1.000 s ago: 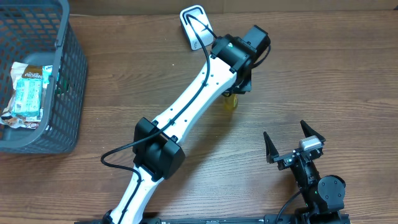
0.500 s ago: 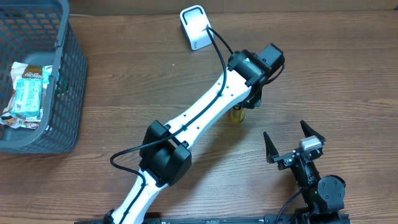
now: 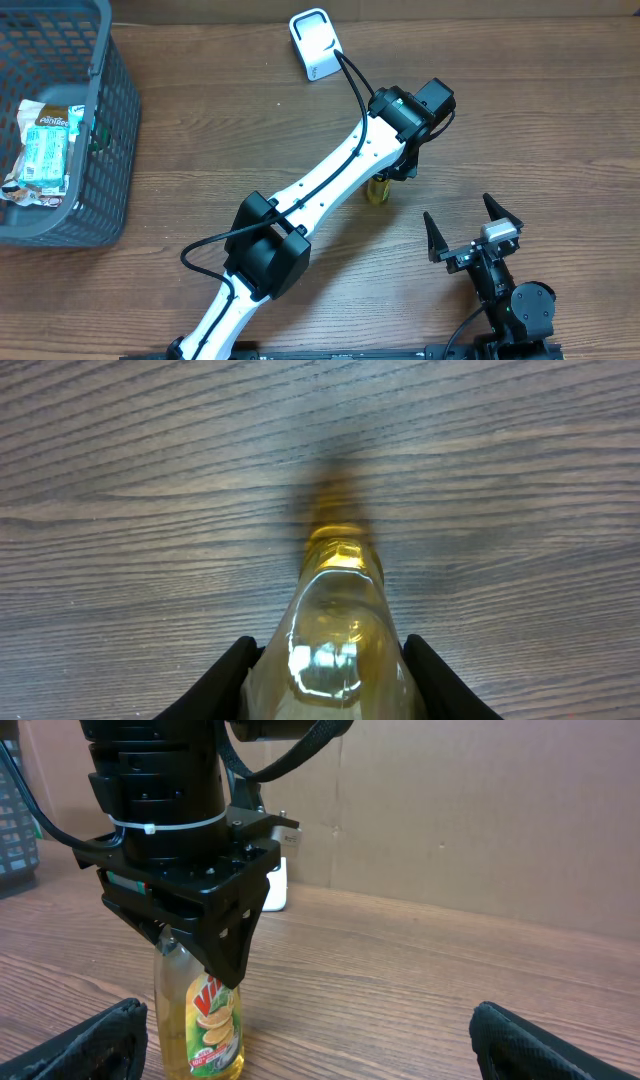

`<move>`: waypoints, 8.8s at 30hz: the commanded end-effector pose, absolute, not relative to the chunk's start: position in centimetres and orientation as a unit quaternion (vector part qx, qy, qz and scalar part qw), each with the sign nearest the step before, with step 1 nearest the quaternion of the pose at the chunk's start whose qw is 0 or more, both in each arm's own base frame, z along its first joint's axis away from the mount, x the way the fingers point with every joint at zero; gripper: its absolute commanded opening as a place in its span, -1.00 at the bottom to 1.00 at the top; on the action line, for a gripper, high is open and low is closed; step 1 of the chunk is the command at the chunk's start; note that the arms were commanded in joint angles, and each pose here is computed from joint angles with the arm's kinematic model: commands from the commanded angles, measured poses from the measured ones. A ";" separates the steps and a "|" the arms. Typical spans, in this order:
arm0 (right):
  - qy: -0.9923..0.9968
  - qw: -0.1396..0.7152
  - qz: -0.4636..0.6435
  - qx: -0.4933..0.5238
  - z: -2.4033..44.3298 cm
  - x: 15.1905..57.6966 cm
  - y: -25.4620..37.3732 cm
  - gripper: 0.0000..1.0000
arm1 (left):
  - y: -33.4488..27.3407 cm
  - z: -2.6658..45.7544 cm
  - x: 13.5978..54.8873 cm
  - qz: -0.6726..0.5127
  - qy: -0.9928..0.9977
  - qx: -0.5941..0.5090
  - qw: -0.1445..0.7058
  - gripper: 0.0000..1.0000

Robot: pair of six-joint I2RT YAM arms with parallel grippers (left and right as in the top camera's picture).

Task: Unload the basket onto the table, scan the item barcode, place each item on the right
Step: 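Hold the bottle in front of the scanner with the left gripper, then set the bottle upright on the table and open the left gripper, then move the left gripper back over the basket and reach inside, then grasp the green-capped container in the basket with the left gripper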

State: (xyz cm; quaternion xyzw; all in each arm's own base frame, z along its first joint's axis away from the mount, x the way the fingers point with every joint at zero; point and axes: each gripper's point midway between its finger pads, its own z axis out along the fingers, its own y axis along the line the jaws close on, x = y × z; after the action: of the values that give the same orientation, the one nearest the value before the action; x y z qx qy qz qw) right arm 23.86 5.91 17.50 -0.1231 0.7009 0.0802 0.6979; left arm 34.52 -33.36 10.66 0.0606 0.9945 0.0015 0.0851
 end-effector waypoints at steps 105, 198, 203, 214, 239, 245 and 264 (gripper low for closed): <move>0.701 0.698 0.080 -0.123 17.2 23.9 5.9 1.00 | -29.5 31.5 38.4 -0.074 0.941 0.031 0.328 1.00; 0.701 0.698 0.080 -0.123 17.2 23.9 5.9 1.00 | 23.1 19.1 43.4 0.035 0.952 -0.272 0.137 0.99; 0.701 0.698 0.080 -0.123 17.2 23.9 5.9 1.00 | 22.2 16.2 44.1 -0.008 0.966 -0.233 0.111 1.00; 0.701 0.698 0.080 -0.123 17.2 23.9 5.9 1.00 | 21.0 9.9 43.8 -0.033 0.974 -0.223 0.029 0.91; 0.701 0.698 0.080 -0.123 17.2 23.9 5.9 1.00 | 21.0 12.6 44.8 -0.023 0.970 -0.231 0.069 -0.03; 0.701 0.698 0.080 -0.123 17.2 23.9 5.9 1.00 | 21.1 15.5 44.9 -0.014 0.968 -0.230 0.103 -0.06; 0.701 0.698 0.080 -0.123 17.2 23.9 5.9 1.00 | 20.9 15.9 45.2 -0.011 0.965 -0.236 0.115 0.25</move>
State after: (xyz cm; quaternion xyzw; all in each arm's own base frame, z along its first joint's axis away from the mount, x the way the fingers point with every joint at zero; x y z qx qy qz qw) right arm 23.86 5.92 17.50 -0.1232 0.7011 0.0803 0.6978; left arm 44.81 21.48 16.52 -0.2390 0.9638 -0.0078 0.1181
